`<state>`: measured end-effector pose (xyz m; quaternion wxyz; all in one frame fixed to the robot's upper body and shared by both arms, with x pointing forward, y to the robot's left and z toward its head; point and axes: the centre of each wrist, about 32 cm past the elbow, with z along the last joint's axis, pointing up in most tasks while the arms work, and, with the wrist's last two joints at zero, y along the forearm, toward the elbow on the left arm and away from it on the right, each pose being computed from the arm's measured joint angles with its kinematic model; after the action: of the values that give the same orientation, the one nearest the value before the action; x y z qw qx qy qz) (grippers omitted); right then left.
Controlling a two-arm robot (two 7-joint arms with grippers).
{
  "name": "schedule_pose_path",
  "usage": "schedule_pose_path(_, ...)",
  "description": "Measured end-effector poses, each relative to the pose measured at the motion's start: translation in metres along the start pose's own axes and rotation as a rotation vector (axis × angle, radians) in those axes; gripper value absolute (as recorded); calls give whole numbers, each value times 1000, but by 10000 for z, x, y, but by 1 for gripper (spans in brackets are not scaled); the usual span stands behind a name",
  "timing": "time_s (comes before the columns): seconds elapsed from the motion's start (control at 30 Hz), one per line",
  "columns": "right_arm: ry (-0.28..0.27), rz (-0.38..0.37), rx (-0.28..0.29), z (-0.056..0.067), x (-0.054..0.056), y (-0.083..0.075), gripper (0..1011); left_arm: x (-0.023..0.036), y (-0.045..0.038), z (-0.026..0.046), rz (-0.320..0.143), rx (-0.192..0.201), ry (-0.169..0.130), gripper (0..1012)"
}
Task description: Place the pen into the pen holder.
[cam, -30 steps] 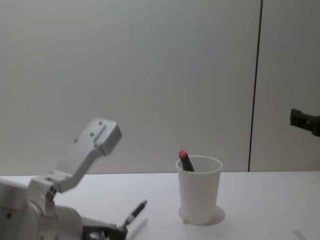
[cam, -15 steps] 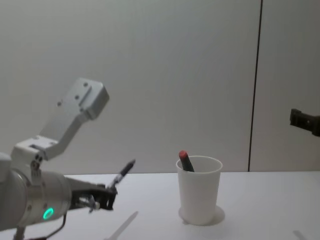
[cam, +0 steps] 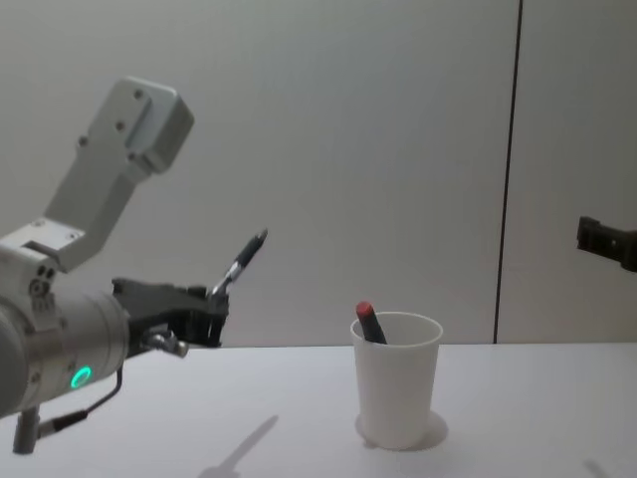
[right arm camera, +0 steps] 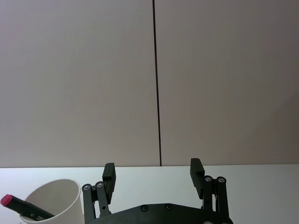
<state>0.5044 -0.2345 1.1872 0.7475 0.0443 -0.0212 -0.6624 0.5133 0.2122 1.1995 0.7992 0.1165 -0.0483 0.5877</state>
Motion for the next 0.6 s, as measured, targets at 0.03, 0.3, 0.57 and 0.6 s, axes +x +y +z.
schedule_pose_path(0.03, 0, 0, 0, 0, 0, 0, 1001, 4, 3, -1, -1, -7, -2, 177)
schedule_pose_path(0.3, 0, 0, 0, 0, 0, 0, 1002, 50, 23, -15, -40, -155, -24, 177)
schedule_pose_path(0.57, 0, 0, 0, 0, 0, 0, 1002, 104, 6, -60, -115, -306, -45, 177)
schedule_pose_path(0.6, 0, 0, 0, 0, 0, 0, 1001, 104, 6, -60, -115, -306, -45, 178)
